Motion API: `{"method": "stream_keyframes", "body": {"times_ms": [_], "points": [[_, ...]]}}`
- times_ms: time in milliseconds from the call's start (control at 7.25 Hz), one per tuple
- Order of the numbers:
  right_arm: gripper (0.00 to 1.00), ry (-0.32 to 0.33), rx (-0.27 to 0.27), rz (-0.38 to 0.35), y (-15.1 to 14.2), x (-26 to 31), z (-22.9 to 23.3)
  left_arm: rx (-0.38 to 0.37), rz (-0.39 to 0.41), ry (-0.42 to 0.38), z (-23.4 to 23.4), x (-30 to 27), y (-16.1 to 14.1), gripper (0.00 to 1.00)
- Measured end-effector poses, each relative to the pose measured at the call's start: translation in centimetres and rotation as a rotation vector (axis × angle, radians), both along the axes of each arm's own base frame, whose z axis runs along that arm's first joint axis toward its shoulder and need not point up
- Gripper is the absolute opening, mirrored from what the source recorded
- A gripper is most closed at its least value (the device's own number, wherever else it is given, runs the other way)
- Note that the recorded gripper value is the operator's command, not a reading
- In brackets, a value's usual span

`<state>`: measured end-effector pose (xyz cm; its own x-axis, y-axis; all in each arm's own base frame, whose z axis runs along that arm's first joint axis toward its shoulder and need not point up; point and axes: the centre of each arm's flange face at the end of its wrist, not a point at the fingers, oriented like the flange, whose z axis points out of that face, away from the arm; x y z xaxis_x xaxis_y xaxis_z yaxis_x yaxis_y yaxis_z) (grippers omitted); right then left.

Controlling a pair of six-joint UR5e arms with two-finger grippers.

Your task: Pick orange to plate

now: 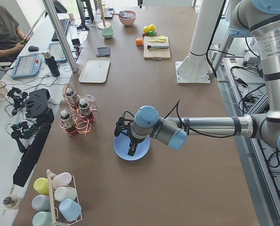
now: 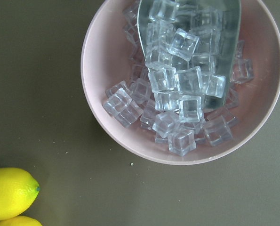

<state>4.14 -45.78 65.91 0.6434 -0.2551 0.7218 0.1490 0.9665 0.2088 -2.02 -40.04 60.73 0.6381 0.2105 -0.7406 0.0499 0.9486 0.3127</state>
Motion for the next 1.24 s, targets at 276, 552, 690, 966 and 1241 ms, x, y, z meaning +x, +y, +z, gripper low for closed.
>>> {"method": "stream_keyframes", "body": {"times_ms": [276,552,690,966,1241], "points": [[1.00,0.000,-0.005,0.008,0.4,0.4,0.3,-0.001,0.001,0.001,-0.1,0.2,-0.3,0.97],[1.00,-0.001,-0.009,0.012,0.6,0.6,0.4,-0.001,0.004,-0.002,0.1,0.2,-0.1,0.97],[1.00,0.000,-0.009,0.013,0.6,0.6,0.4,-0.003,0.005,-0.001,0.2,0.3,0.0,0.97],[1.00,0.001,-0.017,0.012,1.0,0.6,0.9,-0.009,0.006,0.001,0.4,0.3,0.0,0.97],[1.00,0.000,-0.027,0.015,2.5,0.8,1.6,-0.022,0.018,0.022,0.6,0.5,0.1,0.96]]}}
